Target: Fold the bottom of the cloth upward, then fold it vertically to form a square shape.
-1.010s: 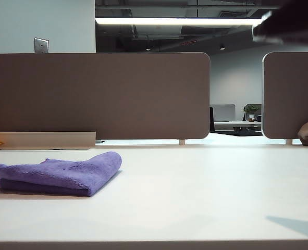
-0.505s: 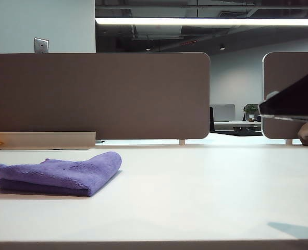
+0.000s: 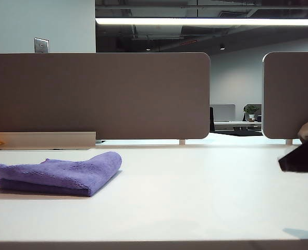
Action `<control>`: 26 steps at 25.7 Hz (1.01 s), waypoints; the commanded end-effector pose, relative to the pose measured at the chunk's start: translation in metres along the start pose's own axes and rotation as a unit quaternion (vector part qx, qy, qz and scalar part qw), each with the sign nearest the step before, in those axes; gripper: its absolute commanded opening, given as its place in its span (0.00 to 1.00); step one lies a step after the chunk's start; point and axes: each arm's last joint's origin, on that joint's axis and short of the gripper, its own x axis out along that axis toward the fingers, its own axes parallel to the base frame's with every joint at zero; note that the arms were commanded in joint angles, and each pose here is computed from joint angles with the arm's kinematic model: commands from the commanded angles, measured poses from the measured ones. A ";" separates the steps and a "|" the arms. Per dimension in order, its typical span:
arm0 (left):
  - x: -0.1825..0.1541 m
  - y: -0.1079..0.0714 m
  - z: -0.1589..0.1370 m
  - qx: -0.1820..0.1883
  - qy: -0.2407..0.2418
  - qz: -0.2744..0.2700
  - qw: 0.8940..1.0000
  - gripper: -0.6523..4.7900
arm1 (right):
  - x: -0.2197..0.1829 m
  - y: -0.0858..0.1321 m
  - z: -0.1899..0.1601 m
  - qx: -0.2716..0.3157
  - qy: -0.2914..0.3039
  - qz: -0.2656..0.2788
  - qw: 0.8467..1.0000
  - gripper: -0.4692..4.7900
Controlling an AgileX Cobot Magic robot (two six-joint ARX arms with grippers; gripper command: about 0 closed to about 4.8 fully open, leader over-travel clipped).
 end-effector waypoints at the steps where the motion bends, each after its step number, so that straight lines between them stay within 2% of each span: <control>1: 0.000 0.000 0.000 0.000 -0.001 0.000 1.000 0.11 | 0.000 0.000 -0.001 -0.001 -0.002 -0.001 1.000 0.08; 10: 0.000 0.000 0.000 0.001 -0.005 -0.001 1.000 0.11 | 0.000 0.000 -0.001 -0.001 -0.004 -0.001 1.000 0.08; 15: 0.000 0.000 0.000 0.002 -0.016 -0.003 1.000 0.11 | -0.005 -0.003 0.005 0.003 -0.046 -0.002 0.999 0.08; 21: 0.000 0.000 0.000 0.002 -0.016 -0.003 1.000 0.11 | -0.020 -0.019 0.019 0.021 -0.147 -0.076 0.986 0.08; 26: 0.000 0.001 0.000 0.001 -0.017 0.001 1.000 0.11 | -0.032 -0.035 0.024 0.037 -0.203 -0.166 0.964 0.08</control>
